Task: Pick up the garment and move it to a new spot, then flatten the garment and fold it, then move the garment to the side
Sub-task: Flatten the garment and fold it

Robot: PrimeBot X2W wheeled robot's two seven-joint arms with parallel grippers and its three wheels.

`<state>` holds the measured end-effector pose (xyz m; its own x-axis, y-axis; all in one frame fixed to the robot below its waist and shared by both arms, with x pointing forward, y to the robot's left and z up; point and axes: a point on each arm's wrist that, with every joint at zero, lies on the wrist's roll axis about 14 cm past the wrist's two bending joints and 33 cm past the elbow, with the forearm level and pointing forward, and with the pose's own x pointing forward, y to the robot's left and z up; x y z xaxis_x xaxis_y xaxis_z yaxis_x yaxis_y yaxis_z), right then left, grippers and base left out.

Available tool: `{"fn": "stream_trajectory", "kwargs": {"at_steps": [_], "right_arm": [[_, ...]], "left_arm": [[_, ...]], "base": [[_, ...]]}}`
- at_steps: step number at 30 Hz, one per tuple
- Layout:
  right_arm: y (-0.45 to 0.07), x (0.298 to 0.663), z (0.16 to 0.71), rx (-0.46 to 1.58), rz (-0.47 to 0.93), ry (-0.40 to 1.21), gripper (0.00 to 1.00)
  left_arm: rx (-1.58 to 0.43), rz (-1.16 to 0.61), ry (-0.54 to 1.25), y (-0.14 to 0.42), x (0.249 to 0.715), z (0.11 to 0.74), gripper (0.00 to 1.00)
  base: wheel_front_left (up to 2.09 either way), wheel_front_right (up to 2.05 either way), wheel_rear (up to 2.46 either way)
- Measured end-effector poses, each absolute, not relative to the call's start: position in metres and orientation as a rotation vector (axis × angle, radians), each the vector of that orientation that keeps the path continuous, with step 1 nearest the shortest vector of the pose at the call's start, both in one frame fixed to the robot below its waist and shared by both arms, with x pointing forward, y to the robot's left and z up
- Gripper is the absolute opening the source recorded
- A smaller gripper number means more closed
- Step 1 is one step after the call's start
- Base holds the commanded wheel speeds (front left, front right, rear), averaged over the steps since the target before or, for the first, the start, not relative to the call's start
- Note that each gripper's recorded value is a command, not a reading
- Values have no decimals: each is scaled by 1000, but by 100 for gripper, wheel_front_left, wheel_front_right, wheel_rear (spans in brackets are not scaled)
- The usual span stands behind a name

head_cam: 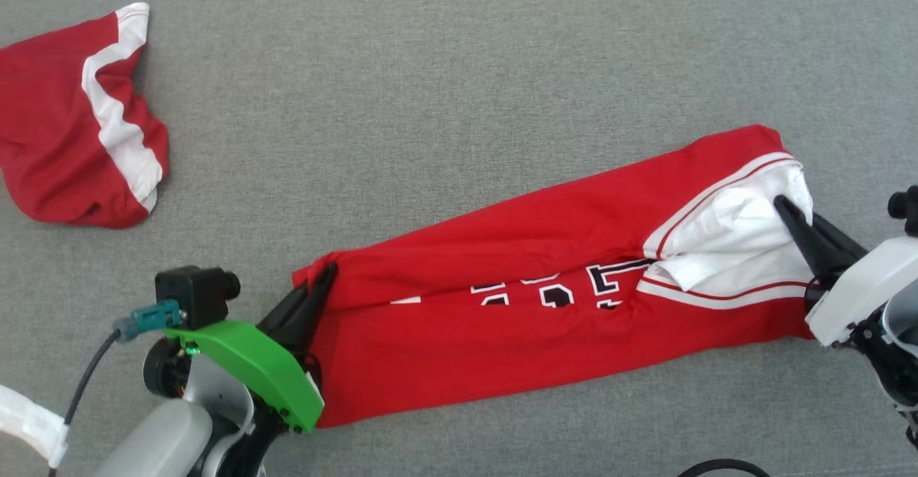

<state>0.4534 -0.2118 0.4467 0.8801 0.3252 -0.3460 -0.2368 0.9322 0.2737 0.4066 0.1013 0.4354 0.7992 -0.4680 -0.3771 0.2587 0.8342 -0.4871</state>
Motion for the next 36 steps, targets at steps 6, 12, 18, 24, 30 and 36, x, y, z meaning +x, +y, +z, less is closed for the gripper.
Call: {"fn": "stream_trajectory", "kwargs": {"at_steps": [6,12,18,24,30,36], "right_arm": [[-222,423,429,219,240,446,50],[-236,421,445,183,197,396,100],[-259,425,475,184,146,355,100],[-255,434,454,217,119,448,100],[-235,449,416,196,115,562,100],[-224,444,380,162,133,716,100]], "left_arm": [[-441,-384,618,96,373,405,33],[-294,-306,556,117,368,400,100],[-112,-72,285,165,386,434,100],[-106,10,182,169,382,454,100],[-120,12,159,162,378,453,100],[-125,42,151,169,371,450,100]], "base": [[0,0,0],[0,0,0],[0,0,0],[0,0,0],[0,0,0],[0,0,0]]}}
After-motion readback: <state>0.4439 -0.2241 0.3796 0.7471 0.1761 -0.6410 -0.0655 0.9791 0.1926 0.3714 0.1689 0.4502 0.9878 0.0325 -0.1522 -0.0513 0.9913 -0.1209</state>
